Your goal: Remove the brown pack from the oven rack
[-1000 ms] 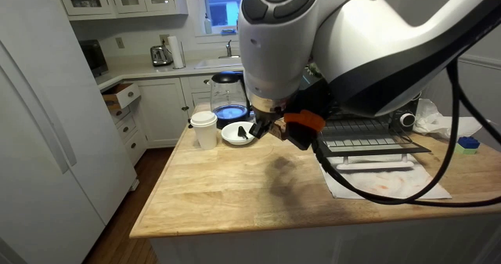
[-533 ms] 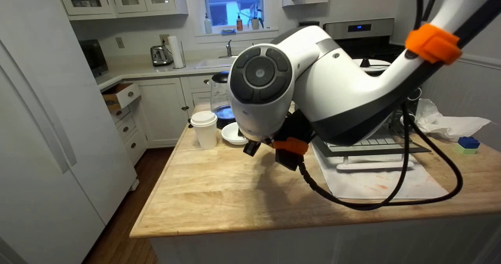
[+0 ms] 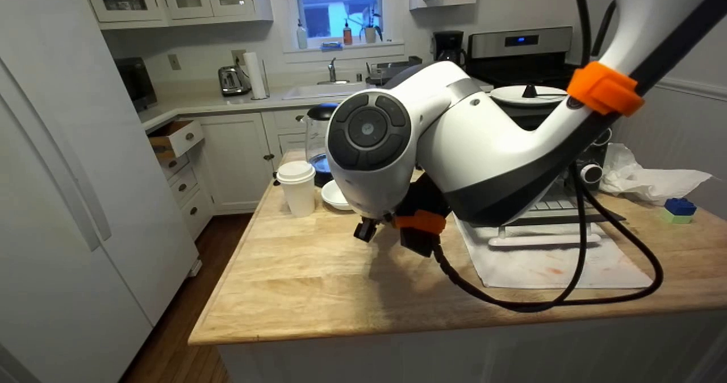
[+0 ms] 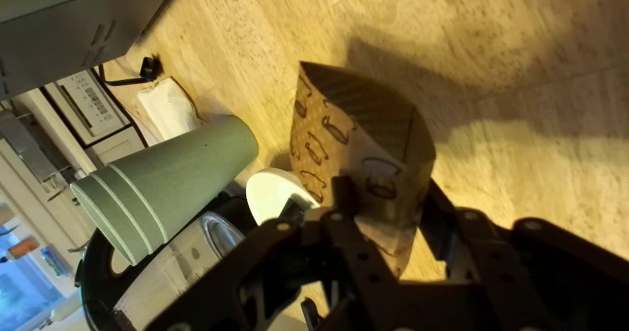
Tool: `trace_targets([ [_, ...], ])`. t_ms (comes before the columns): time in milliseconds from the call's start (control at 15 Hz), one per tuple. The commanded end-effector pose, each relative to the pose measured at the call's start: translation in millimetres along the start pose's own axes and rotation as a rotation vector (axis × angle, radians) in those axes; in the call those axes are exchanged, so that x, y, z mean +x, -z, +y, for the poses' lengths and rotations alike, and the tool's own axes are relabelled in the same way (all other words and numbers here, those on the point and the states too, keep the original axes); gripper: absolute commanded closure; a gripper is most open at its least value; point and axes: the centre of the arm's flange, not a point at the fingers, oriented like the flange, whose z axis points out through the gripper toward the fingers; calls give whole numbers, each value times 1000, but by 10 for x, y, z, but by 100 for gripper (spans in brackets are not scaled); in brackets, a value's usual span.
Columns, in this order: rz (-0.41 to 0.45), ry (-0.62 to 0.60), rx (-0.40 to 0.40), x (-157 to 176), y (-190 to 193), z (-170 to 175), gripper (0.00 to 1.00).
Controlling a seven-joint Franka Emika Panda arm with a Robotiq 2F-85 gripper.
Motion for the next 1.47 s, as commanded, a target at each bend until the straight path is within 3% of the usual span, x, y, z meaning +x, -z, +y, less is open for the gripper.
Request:
trace_targets([
  [0,-71,-10,67,42,235,190,30],
  [200,-151,12,156,45,397,344,8],
  [333,-210,-18,209,73,445,482,0],
  [867,-429,-308,560,-123,115,1757,0],
  [1200,-468,-457,800,-637,32,2394,0],
  [1400,-428,-528,827,-1018,197,2629,0],
])
